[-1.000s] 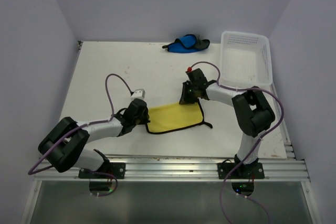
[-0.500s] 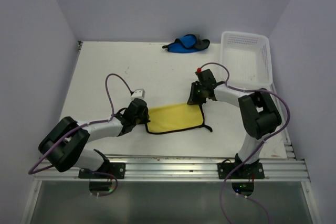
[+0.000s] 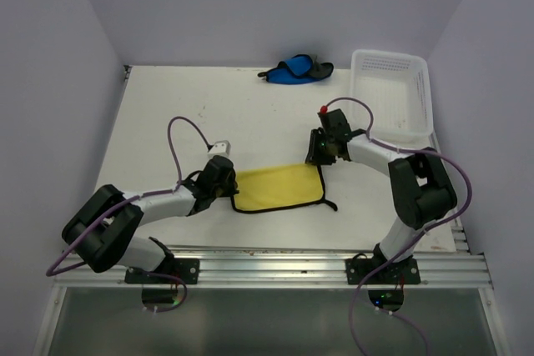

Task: Roll the towels
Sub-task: Fold the towel

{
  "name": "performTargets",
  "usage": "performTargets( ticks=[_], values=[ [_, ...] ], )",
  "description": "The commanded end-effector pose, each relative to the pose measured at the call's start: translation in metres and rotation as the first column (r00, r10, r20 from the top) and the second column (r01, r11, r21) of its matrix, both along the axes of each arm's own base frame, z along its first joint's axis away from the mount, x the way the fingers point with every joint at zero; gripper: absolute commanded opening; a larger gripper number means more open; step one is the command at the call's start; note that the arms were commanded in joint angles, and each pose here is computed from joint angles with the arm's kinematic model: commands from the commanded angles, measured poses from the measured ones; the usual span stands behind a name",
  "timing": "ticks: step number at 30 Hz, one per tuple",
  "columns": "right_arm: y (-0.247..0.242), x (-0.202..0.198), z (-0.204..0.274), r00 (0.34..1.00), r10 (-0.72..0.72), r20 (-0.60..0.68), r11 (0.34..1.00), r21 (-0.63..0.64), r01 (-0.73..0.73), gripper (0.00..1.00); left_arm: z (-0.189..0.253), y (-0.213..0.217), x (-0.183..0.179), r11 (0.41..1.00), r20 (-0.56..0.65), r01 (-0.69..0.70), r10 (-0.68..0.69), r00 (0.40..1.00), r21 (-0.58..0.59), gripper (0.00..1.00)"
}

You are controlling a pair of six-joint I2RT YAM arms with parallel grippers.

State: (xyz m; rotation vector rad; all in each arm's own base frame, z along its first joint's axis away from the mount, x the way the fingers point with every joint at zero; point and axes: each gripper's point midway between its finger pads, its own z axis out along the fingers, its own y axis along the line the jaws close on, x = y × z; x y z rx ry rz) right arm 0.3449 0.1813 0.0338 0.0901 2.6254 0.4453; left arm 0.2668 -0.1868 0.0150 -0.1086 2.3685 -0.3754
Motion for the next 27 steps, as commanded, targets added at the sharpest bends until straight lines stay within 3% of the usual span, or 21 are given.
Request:
performTargets(
  ticks=[1,11,22,27],
  values=[
    [-0.014,-0.007,0.001,1.0,-0.005,0.008,0.998,-0.055,0.006,0.33,-0.026,0.02,-0.021,0.997,-0.109,-0.014,0.023,0.994,0.081,0.0],
    [-0.015,-0.008,-0.012,1.0,-0.009,-0.014,0.998,-0.056,0.008,0.31,-0.025,0.018,-0.021,0.997,-0.106,0.001,0.007,0.994,0.075,0.0],
    [-0.006,-0.009,0.083,0.99,0.021,0.136,0.999,0.041,-0.027,0.43,0.002,0.006,-0.019,0.998,-0.031,0.06,-0.06,0.998,0.001,0.0],
    [-0.022,-0.039,0.086,0.993,-0.011,0.115,1.0,0.024,0.008,0.44,0.024,0.002,-0.014,0.997,0.024,0.077,-0.077,0.997,-0.022,0.32]
  ],
)
